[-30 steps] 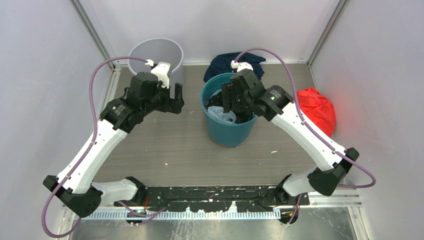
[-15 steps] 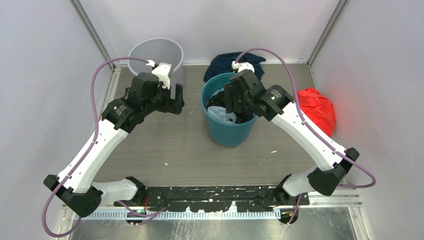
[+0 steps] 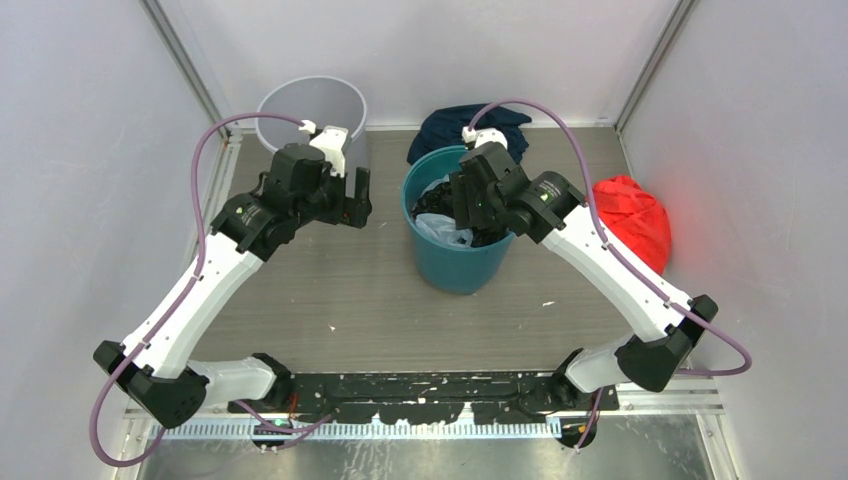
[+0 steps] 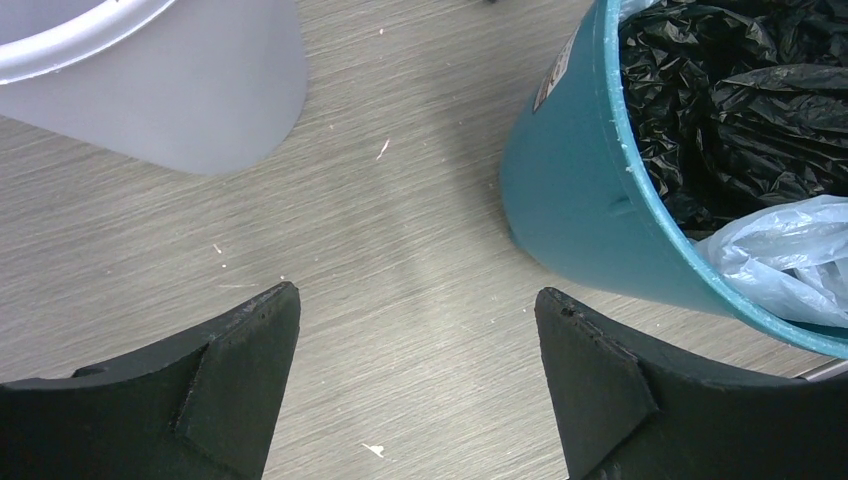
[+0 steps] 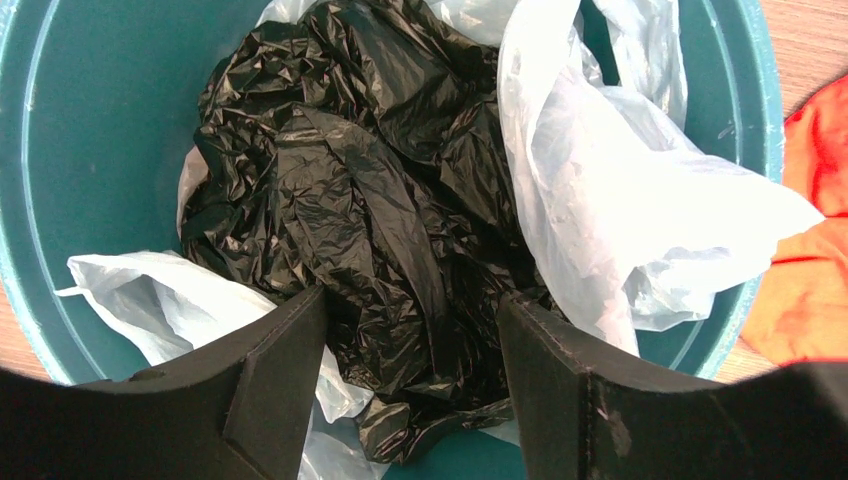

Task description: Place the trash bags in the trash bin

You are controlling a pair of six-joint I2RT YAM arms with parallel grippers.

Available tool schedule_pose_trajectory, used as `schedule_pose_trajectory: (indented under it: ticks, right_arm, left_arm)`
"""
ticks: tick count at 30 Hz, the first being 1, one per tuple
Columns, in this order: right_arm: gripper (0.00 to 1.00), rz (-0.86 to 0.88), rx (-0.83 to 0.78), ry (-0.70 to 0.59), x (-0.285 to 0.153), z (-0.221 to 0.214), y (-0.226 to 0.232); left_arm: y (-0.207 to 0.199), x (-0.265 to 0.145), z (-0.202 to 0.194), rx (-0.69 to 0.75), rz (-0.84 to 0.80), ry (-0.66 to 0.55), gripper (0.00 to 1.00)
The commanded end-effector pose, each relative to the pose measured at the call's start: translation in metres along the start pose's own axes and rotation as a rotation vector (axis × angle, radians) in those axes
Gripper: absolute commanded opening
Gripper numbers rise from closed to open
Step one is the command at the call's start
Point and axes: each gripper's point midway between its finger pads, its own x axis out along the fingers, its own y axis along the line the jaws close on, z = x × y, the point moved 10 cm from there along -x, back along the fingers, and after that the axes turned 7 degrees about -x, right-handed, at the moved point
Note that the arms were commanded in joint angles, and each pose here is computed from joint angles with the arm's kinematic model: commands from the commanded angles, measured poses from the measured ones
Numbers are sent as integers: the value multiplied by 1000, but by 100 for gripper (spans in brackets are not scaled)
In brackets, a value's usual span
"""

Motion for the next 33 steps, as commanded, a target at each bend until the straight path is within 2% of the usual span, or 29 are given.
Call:
schedule_pose_trajectory:
  ticks: [1,5,8,12,17,29,33]
  right_arm:
    - [68,-4,3,-56,-22,6,-6]
    - [68,-7,-9,-53,-21,7,-5]
    - [58,-16,-22,-50,-17,8,-4]
    - [36,-21,-40,-49,-11,13,-1]
    - [27,-26,-36,-102,-19,29,-2]
    - [18,67,51,-414,-71,75,-10]
    - [16,56,45,-457,-71,83,-10]
  left_arm:
    - [-4,-2,9,-16,-37,-57,88]
    - [-4,0,8,-17,-38,-51,88]
    - [-5,2,7,-19,-42,-47,88]
    - [-4,3,5,-18,-44,-40,88]
    - [-3,3,2,-8,-42,-30,88]
    - [-4,4,1,-11,-57,-24,88]
    - [-8,1,3,-23,-98,-28,88]
